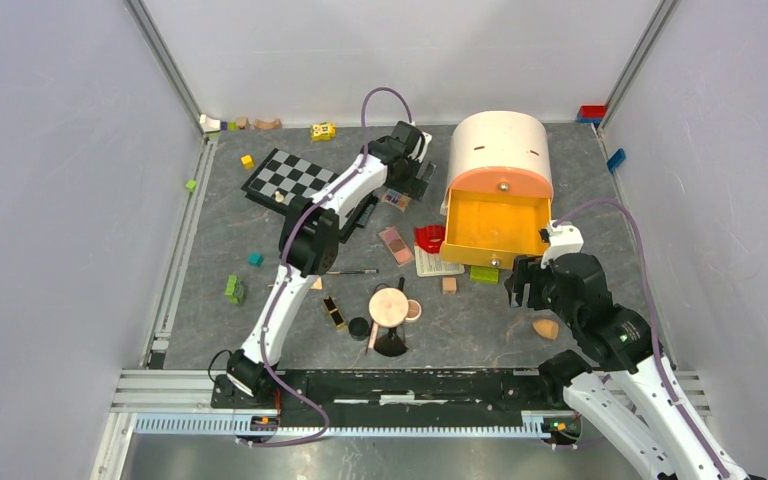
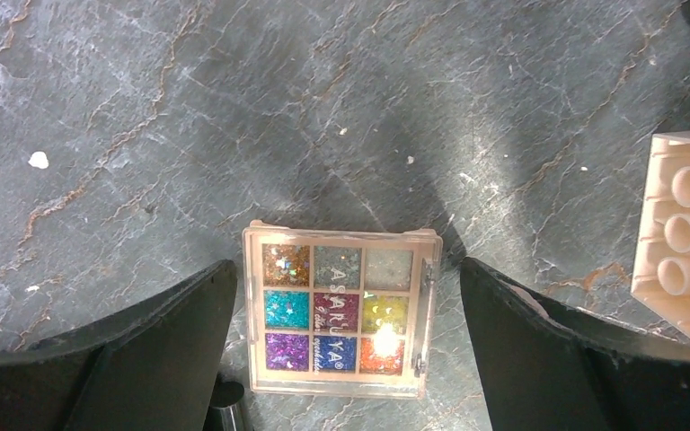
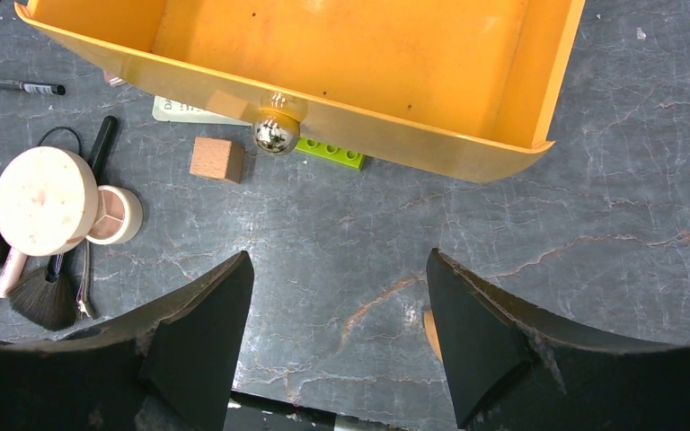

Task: Organize the makeup
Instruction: Pick up the makeup from the center of the board.

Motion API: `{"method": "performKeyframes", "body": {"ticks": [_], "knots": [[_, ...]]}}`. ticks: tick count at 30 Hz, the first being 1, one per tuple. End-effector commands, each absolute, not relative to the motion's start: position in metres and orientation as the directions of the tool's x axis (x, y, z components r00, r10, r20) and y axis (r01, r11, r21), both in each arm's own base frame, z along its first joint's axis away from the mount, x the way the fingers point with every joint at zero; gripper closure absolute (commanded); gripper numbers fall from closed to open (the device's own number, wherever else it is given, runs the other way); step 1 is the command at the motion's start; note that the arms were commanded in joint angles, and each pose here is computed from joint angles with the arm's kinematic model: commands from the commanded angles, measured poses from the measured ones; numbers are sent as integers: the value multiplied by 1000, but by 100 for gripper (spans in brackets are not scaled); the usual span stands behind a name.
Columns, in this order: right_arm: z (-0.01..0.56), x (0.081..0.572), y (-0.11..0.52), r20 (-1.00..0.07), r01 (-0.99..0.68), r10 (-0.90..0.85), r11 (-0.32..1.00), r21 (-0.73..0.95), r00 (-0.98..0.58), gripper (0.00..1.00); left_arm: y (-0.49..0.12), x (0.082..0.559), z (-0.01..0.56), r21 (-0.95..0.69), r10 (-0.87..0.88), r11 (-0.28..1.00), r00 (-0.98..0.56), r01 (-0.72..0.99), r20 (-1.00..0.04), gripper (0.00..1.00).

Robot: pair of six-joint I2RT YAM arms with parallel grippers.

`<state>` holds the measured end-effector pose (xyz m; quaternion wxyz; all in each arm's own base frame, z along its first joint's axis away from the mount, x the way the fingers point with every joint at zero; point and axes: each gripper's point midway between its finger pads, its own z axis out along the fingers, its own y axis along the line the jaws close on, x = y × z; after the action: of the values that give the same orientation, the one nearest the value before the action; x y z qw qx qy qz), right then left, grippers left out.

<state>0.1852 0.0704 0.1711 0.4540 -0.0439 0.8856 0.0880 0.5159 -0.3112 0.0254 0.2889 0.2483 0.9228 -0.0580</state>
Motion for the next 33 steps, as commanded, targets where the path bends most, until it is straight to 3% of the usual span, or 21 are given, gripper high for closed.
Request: {"method": "performKeyframes", "body": {"ticks": [1, 16, 21, 27, 33], "knots": [[184, 191, 74, -838, -172, 16, 976, 130, -545, 23, -284, 506, 2, 55, 435, 883, -770, 465, -468, 0], [181, 190, 72, -833, -170, 3, 979, 117, -553, 22, -292, 502, -2, 3, 449, 865, -771, 501, -451, 4], [182, 191, 73, -833, -171, 0, 979, 113, -554, 22, -297, 498, -4, -21, 452, 858, -773, 513, -445, 16], [179, 190, 72, -832, -168, 0, 979, 112, -554, 22, -304, 498, 5, -57, 415, 868, -784, 493, -461, 39], [182, 190, 70, -835, -163, 3, 980, 111, -550, 22, -315, 499, 51, -127, 332, 881, -787, 455, -520, 47]]}}
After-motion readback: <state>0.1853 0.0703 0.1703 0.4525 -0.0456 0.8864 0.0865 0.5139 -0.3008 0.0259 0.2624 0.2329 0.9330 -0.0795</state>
